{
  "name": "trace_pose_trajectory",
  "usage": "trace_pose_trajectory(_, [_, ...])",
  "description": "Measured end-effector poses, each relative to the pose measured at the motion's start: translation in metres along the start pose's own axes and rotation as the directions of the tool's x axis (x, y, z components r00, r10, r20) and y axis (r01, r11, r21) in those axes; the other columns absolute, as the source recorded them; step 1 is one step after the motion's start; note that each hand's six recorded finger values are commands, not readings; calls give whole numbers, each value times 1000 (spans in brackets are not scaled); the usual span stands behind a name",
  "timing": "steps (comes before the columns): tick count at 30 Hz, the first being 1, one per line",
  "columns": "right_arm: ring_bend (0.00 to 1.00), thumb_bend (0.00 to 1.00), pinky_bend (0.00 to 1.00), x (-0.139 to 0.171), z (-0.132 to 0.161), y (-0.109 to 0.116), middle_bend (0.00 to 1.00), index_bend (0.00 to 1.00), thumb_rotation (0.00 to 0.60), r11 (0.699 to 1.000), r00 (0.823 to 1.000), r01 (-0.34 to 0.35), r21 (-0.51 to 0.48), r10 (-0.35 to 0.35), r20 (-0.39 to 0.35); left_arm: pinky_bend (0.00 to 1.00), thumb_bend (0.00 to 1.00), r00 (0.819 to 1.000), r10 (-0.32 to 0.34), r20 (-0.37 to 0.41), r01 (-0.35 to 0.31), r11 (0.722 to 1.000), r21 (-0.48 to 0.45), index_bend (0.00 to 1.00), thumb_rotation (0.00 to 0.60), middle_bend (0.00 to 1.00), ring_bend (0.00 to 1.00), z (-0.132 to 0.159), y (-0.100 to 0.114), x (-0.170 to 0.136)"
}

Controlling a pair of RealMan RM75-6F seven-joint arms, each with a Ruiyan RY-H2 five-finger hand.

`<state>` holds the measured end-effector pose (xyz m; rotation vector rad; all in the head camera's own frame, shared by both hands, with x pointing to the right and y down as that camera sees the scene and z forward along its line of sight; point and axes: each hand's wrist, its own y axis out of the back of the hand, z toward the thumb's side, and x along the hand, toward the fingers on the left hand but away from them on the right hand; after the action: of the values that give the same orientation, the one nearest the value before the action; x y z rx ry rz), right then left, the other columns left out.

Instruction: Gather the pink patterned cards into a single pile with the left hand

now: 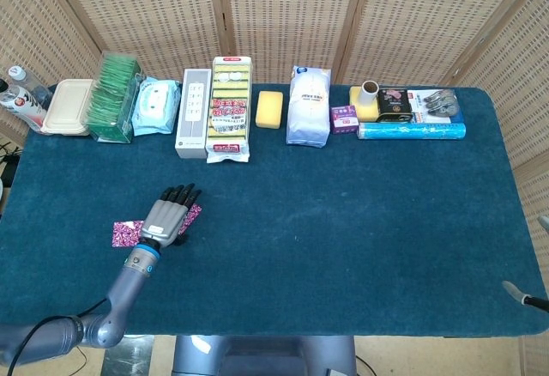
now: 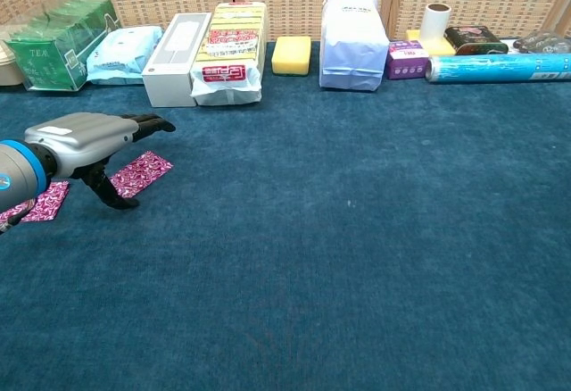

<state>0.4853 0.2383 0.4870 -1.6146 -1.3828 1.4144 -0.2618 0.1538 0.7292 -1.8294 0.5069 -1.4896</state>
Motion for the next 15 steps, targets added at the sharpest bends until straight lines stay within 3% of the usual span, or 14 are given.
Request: trace_pose_trajectory(15, [0,0,0,0,2,-2,0,44,600,1000,1000,-8,7,8,-3,73,226,998,7,-69,-9,999,-35,0,600,0,0,-36,1,0])
